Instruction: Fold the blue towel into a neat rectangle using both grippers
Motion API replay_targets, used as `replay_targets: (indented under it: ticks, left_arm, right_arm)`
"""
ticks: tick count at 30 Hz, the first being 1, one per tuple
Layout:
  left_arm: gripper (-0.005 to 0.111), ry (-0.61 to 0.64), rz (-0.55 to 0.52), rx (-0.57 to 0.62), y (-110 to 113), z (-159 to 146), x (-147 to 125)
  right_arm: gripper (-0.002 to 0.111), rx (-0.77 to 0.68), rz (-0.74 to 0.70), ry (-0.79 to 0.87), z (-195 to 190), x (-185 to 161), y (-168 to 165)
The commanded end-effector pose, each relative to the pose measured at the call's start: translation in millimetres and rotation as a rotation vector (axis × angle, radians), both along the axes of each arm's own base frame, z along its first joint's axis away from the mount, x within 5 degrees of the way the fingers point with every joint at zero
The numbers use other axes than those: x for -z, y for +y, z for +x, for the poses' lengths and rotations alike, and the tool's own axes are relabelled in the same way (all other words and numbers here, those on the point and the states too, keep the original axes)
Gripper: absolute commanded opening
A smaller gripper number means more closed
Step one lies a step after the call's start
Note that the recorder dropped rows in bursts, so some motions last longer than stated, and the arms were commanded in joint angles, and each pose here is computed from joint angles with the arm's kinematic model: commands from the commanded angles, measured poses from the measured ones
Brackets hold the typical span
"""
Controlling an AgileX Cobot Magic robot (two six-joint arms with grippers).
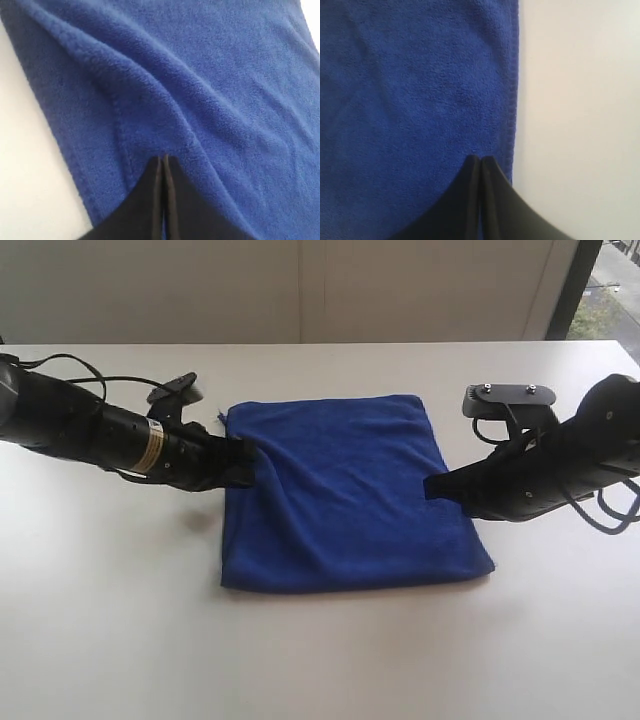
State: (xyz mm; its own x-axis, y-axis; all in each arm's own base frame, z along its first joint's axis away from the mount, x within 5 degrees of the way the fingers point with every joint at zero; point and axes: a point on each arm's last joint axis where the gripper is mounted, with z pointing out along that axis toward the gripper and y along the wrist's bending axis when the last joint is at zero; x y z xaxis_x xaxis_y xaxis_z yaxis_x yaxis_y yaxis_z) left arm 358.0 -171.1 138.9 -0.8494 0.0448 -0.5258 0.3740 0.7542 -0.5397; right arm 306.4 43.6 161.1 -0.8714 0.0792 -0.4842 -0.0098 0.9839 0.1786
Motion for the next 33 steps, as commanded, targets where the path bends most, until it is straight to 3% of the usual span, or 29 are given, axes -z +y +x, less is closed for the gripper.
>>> replay_targets:
  ticks: [1,5,8,14,20,33]
  left_arm:
    - [0.0,-0.155,0.078,-0.06,-8.5,-16.9,-41.2]
    - [0.0,-0.205,0.118,-0.078,-11.5,-34.3,-53.0]
    - [0.0,-0.21,0.269,-0.147,-9.6,-48.2,-29.7]
    - [0.0,-0.181,0.259,-0.096,-17.8,-53.4,-21.8]
    - [0.039,-0.188,0.265,-0.088,-17.6,-53.3,-21.8]
    - [0.039,-0.107,0.282,-0.048,-21.5,-54.0,6.3]
  right_arm:
    - [0.0,-0.009,-0.005,-0.001,-0.2,-0.7,0.0]
    - [0.0,-0.008,-0.006,-0.005,0.2,-0.9,-0.1]
    - [0.0,-0.008,-0.006,-0.005,0.2,-0.9,-0.1]
    - [0.0,-0.008,-0.006,-0.005,0.2,-0.9,-0.1]
    - [0.0,-0.008,-0.006,-0.005,0.2,-0.9,-0.1]
    - [0.0,-0.009,-0.005,-0.001,-0.1,-0.7,0.0]
